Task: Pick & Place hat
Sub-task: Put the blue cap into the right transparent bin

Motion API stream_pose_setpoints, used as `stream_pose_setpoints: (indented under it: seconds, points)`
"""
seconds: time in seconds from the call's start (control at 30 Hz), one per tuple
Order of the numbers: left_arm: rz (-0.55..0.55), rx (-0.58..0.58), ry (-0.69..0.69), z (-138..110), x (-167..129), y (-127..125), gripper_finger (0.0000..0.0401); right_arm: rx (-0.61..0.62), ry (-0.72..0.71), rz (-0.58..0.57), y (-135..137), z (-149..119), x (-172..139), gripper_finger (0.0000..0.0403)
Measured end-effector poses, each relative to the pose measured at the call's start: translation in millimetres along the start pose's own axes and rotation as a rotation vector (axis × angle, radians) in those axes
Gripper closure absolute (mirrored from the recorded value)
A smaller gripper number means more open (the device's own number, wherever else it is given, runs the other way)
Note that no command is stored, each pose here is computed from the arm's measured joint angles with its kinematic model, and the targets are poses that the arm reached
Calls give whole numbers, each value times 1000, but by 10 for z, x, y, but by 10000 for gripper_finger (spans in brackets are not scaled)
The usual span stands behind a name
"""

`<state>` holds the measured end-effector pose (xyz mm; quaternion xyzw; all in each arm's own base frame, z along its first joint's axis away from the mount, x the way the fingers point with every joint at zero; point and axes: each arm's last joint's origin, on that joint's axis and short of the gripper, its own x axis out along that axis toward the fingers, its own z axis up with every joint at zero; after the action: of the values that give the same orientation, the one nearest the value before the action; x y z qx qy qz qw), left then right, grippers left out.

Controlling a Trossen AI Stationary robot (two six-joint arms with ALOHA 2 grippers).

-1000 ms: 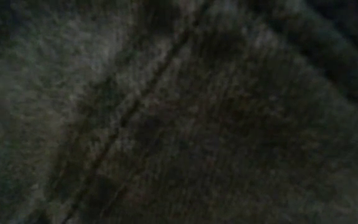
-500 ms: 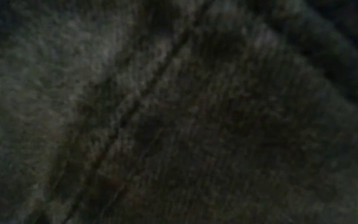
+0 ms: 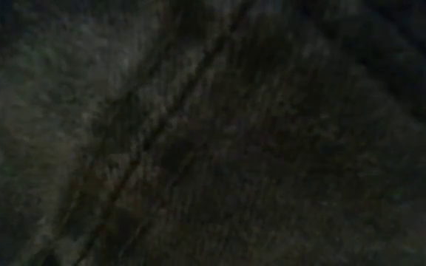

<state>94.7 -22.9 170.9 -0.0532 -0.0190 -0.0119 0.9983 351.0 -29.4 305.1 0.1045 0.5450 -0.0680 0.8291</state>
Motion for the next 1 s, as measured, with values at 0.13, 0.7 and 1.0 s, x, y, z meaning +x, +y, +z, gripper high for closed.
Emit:
stream_pose_setpoints:
  seconds: [0.13, 0.7, 1.0]
  points:
    - [0, 0, 0, 1, 0, 0, 401, -14, 76, -3, 112, 46, 416, 193]
    - [0, 0, 0, 0, 0, 0, 401, 5, 65, 7, 242, 158, 1095, 193]
    - [0, 0, 0, 0, 0, 0, 401, 26, 18, 12, 256, 194, 1119, 193]
